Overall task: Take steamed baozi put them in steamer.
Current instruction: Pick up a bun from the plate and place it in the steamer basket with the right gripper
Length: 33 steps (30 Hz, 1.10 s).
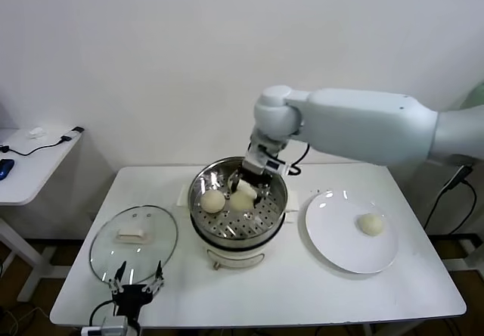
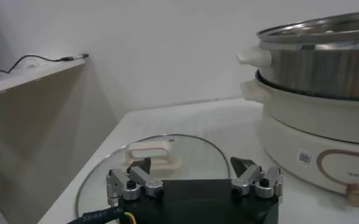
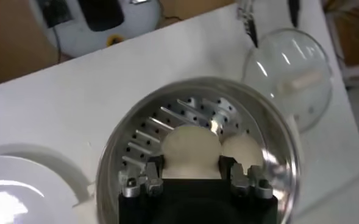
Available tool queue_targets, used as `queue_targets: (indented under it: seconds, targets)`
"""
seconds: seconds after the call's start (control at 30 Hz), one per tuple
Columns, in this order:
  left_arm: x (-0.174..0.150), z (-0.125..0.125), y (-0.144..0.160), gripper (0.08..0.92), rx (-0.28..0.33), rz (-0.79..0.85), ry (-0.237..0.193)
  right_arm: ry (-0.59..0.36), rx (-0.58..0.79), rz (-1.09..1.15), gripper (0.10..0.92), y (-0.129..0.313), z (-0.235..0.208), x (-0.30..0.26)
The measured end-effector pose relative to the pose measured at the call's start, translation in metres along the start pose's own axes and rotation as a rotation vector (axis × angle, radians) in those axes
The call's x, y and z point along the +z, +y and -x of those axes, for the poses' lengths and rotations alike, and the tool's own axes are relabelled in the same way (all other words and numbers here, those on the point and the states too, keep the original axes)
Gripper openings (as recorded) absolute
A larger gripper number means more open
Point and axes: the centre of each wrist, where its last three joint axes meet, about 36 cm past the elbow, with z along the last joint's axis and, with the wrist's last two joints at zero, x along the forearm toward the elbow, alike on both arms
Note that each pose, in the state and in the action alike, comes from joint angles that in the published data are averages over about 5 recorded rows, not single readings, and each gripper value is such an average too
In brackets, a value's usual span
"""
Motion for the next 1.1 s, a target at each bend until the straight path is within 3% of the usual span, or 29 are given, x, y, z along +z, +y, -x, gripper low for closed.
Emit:
queue_targets:
  seconds: [0.5, 0.63, 0.83, 1.1]
  targets:
    - [0.001, 0.001, -0.002, 0.823, 0.002, -0.002, 0.002, -0.018, -0.067, -0.168, 0.627, -0.023, 0.074, -0.019]
    - [0.001, 0.001, -0.001, 0.823, -0.001, -0.001, 0.003, -0.022, -0.062, -0.186, 0.706, -0.025, 0.079, -0.019]
    - [0.000, 0.001, -0.001, 0.823, -0.003, -0.002, 0.001, -0.043, -0.045, -0.211, 0.816, -0.026, 0.072, -0.017]
    - [-0.002, 0.001, -0.002, 0.823, -0.001, -0.003, -0.003, -0.013, -0.028, -0.138, 0.823, -0.014, 0.015, 0.015]
